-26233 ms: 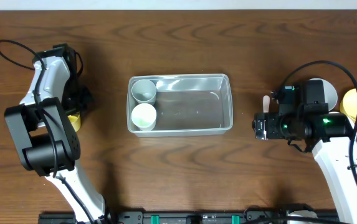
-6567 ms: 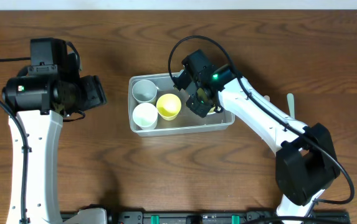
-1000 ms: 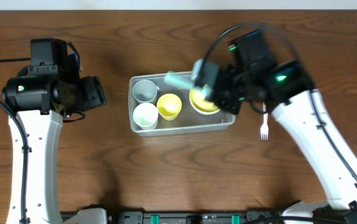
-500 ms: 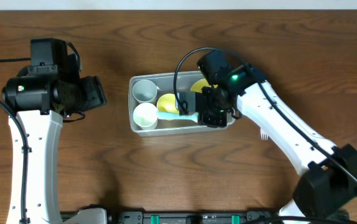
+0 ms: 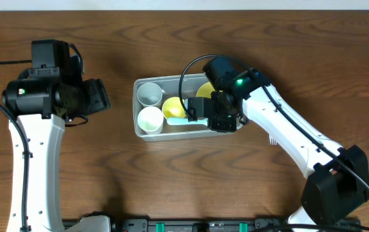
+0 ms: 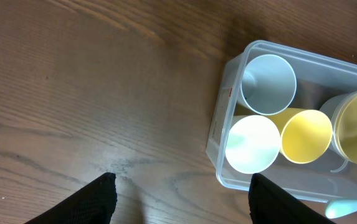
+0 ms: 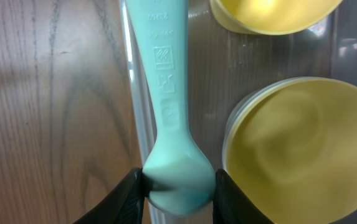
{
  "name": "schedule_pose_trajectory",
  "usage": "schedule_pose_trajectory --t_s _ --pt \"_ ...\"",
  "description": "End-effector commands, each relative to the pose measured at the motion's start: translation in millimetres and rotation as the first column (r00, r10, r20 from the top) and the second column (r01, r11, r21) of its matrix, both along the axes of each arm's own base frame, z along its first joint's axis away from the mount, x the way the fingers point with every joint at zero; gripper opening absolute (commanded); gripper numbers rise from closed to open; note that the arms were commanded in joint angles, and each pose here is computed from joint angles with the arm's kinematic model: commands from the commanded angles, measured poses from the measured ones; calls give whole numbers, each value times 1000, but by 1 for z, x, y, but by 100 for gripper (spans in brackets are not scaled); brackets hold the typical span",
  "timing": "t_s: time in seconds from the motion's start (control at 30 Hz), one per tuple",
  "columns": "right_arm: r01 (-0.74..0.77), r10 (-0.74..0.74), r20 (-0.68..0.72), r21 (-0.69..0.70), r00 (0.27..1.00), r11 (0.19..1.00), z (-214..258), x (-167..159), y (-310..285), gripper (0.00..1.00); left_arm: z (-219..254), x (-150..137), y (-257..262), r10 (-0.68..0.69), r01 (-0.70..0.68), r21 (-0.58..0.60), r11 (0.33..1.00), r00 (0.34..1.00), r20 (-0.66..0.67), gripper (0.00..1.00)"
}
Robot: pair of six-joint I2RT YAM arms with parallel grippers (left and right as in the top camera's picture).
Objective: Pack container
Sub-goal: 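Carry green spoon with right gripper into container's front edge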
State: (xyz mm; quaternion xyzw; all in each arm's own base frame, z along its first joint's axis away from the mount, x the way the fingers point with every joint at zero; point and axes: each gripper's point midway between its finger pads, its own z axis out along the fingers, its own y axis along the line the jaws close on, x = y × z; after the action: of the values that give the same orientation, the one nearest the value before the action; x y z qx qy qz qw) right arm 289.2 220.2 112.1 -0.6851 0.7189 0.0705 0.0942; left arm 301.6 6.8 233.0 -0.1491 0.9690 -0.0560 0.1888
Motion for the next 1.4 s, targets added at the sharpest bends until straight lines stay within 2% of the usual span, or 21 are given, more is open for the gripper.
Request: schedule_pose_trajectory --t_s 0.0,0.23,0.53,0.67,0.7,0.73,0.93,1.17,1.37 --pt "-25 25 17 -19 1000 1000 -4 1 1 7 -2 -2 -1 6 -6 -12 1000 1000 -12 68" --pt "-14 17 79 -39 997 999 -3 14 -1 8 -2 -2 -1 6 -6 -12 1000 1000 -12 68" --pt "-14 17 75 -41 997 999 -8 17 0 11 -2 -2 -1 6 -6 -12 1000 1000 -12 68" --pt "-14 17 71 -44 997 999 -10 16 0 25 -2 -2 -1 6 -6 -12 1000 1000 -12 68" --pt "-14 17 71 -44 997 999 -10 16 0 31 -2 -2 -1 6 -6 -12 1000 1000 -12 68" --pt "-14 17 71 -44 997 999 -10 16 0 43 -2 -2 -1 5 -6 -12 1000 1000 -12 68" --pt "-13 17 70 -44 997 999 -10 16 0 61 -2 -2 -1 6 -6 -12 1000 1000 -12 68" --pt "6 -3 66 -41 998 999 -10 16 1 73 -2 -2 -1 6 -6 -12 1000 1000 -11 68" --pt "87 -86 48 -20 995 996 -9 16 3 78 -2 -2 -1 5 -6 -12 1000 1000 -11 68"
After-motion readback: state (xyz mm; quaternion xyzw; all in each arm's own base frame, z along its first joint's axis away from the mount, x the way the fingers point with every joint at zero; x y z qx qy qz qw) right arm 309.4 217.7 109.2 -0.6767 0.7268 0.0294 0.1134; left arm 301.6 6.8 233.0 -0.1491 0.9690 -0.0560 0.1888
